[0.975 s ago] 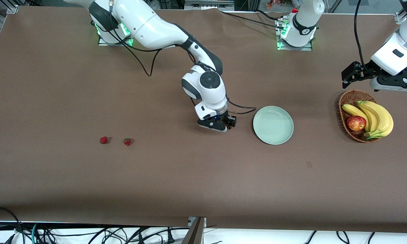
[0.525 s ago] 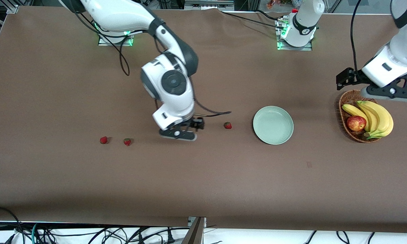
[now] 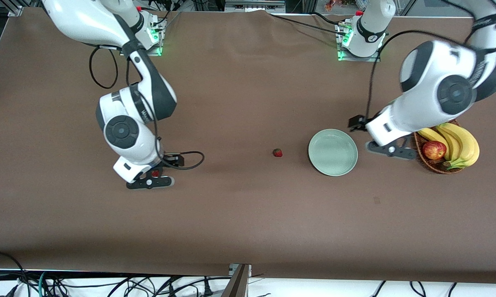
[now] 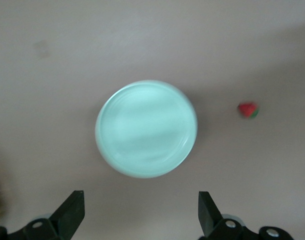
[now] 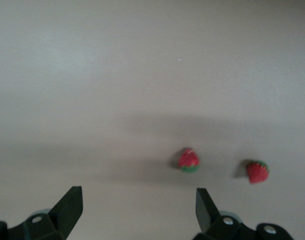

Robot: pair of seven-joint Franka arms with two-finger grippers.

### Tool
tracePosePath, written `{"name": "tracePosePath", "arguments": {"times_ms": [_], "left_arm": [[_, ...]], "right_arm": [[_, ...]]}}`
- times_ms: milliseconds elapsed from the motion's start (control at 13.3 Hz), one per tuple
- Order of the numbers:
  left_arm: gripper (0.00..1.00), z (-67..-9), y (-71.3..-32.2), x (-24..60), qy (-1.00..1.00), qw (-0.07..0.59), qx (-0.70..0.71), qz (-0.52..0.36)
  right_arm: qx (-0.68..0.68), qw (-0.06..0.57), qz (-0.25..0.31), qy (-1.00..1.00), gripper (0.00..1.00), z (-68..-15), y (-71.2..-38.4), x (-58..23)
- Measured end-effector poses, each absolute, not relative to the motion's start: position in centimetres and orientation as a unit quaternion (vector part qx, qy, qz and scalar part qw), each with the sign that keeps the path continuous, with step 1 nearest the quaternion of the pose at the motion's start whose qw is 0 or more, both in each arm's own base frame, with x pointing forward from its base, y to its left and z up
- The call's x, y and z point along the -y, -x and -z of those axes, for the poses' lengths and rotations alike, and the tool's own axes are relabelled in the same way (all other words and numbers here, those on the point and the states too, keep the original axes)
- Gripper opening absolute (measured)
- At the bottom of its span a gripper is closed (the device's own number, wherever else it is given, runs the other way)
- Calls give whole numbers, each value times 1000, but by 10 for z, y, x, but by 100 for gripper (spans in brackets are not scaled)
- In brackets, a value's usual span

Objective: Collect all strawberries into plate
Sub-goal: 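Reach the right gripper to another strawberry while the left gripper reaches the first, then grasp a strawberry with the right gripper while the left gripper grasps one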

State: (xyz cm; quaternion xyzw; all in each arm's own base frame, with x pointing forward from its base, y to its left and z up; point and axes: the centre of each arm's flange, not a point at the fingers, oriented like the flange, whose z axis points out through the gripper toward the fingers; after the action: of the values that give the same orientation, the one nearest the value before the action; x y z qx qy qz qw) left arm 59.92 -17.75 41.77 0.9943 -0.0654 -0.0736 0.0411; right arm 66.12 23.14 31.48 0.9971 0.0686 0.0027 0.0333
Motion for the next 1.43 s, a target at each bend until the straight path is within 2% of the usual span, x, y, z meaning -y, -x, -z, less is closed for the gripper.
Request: {"name": "tracePosePath", "arguments": {"times_ms": [300, 450, 525, 600, 675, 825, 975, 1125, 1200, 1350, 1425], "left_arm": [[100, -338, -598, 256, -996, 47, 36, 73], [100, -302, -597, 265, -994, 44, 39, 93], [100, -294, -593, 274, -993, 42, 40, 99], [100, -291, -588, 288, -994, 41, 32, 98], [100, -290, -583, 306, -995, 43, 15, 87], [100, -276, -581, 338, -997, 64, -28, 44], [100, -234, -582, 351, -995, 82, -46, 24], [100, -197, -577, 359, -995, 85, -49, 27], [100, -189, -575, 361, -995, 84, -48, 29], [100, -190, -574, 364, -995, 85, -47, 28], [100, -191, -574, 366, -995, 86, -45, 27]], "right_arm": [[-76, 31, -18, -996, 100, -229, -637, -187], [-76, 33, -8, -997, 99, -211, -627, -182], [-75, 33, -6, -997, 96, -208, -627, -180], [-73, 32, -7, -997, 89, -205, -628, -177], [-73, 31, -8, -997, 89, -203, -629, -174], [-73, 29, -14, -997, 71, -196, -632, -169], [-71, 26, -18, -997, 65, -186, -633, -164], [-70, 25, -18, -997, 46, -179, -633, -162], [-71, 25, -19, -997, 46, -179, -634, -161], [-73, 24, -21, -997, 33, -180, -635, -161], [-73, 24, -21, -997, 33, -181, -635, -161]]}}
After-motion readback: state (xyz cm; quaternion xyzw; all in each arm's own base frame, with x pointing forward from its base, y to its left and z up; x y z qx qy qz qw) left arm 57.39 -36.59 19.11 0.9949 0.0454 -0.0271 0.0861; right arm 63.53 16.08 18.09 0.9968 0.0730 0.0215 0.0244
